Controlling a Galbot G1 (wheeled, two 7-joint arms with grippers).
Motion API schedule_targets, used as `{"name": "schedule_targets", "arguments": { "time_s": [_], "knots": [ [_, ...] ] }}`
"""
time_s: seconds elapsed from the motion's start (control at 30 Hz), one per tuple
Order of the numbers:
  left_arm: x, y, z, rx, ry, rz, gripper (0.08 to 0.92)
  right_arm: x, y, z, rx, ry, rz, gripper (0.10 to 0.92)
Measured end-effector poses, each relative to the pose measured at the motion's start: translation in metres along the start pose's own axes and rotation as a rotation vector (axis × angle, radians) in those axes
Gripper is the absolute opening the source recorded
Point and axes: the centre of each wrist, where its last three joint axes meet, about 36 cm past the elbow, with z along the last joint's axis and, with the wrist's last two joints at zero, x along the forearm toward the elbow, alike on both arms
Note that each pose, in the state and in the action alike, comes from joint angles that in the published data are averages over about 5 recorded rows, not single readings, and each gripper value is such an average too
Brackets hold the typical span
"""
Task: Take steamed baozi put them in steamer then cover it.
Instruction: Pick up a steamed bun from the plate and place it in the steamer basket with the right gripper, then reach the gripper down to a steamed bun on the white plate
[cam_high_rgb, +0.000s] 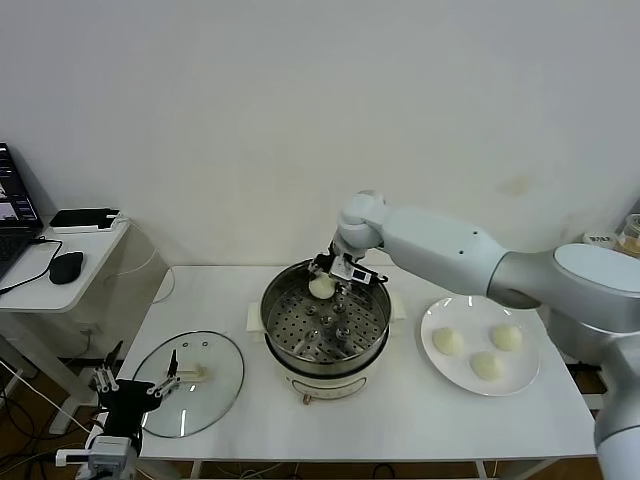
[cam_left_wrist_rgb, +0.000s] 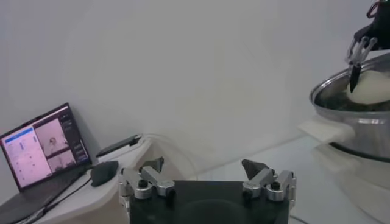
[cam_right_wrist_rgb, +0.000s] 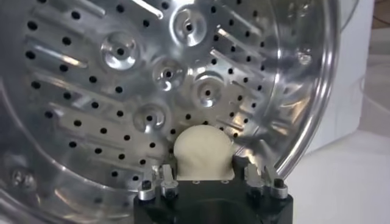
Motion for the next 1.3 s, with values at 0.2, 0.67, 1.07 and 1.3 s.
{"name": "schedule_targets", "arguments": {
  "time_s": [0.2,0.67,1.07,1.3],
  "knots": [
    [0.000,0.000,-0.003,-0.001,-0.005,0.001,0.823,0.012,-0.002,-0.001,-0.041,-0.015,-0.004,0.817],
    [-0.003,0.005,-0.011,-0.007,-0.024,0.021,0.823,0.113,0.038,0.004,-0.434,0.031,-0.034,0.823],
    [-0.009,0.003,-0.015,-0.020,-0.043,0.058,0.823,0.165,0.185,0.011,-0.863,0.108,-0.101,0.823],
    [-0.013,0.003,-0.017,-0.029,-0.052,0.070,0.823,0.152,0.246,0.002,-1.009,0.103,-0.142,0.823]
  ]
}}
